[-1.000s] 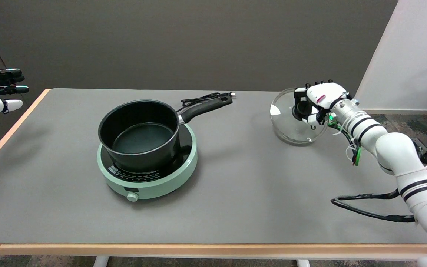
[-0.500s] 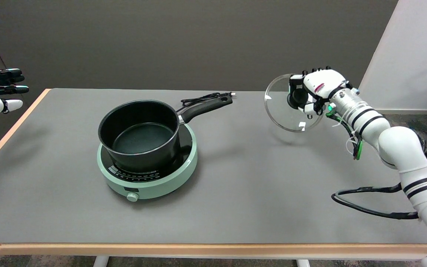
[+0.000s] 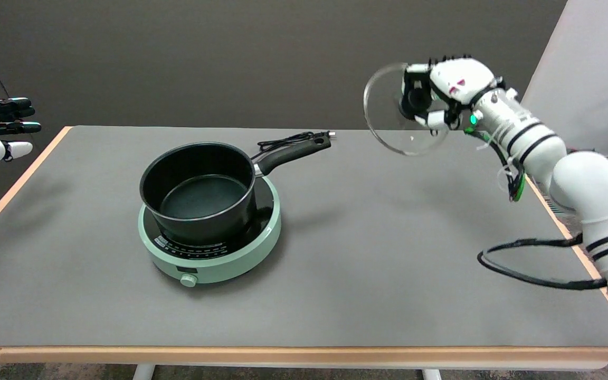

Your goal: Pick up the pot lid.

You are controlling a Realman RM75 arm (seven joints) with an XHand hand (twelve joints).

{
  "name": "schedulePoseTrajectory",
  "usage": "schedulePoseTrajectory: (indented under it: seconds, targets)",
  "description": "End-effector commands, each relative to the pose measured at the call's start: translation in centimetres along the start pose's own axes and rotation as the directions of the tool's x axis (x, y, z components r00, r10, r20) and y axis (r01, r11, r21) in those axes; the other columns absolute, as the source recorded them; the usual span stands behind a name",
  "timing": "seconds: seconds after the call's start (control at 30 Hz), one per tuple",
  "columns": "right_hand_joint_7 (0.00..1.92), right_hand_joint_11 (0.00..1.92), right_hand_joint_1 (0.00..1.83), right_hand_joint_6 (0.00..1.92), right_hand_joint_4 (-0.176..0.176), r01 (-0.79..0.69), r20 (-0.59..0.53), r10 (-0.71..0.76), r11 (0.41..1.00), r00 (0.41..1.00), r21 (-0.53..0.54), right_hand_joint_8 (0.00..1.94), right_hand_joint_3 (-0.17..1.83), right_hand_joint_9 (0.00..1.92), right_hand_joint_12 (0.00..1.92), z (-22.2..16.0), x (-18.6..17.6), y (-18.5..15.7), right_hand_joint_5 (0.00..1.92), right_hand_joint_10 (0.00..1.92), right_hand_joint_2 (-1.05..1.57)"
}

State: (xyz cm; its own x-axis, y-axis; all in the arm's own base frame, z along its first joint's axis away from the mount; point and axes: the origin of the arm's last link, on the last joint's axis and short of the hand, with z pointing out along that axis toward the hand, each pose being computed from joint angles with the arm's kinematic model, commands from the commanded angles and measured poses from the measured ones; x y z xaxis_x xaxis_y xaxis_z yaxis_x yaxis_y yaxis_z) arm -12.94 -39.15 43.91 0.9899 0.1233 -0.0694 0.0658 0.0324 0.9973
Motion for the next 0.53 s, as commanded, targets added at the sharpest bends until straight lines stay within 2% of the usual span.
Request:
schedulePoseTrajectory:
  seconds: [0.03, 0.33, 0.53]
  targets:
    - [0.83, 0.53, 1.34, 1.32, 0.176, -0.191, -0.031, 0.206, 0.944, 0.978, 0.27, 1.37, 0.53, 0.81, 1.92, 5.3, 8.6, -4.5, 0.55, 1.83, 0.93]
    - [0.83, 0.53, 1.34, 1.31, 0.176, -0.196, 0.144, 0.147, 0.881, 0.979, 0.431, 1.37, 0.52, 0.81, 1.92, 8.7, 8.9, -10.7, 0.55, 1.84, 0.93]
    - [0.84, 0.53, 1.34, 1.31, 0.176, -0.144, 0.188, 0.049, 0.831, 0.981, 0.538, 1.36, 0.52, 0.81, 1.92, 9.8, 10.3, -15.2, 0.55, 1.84, 0.93]
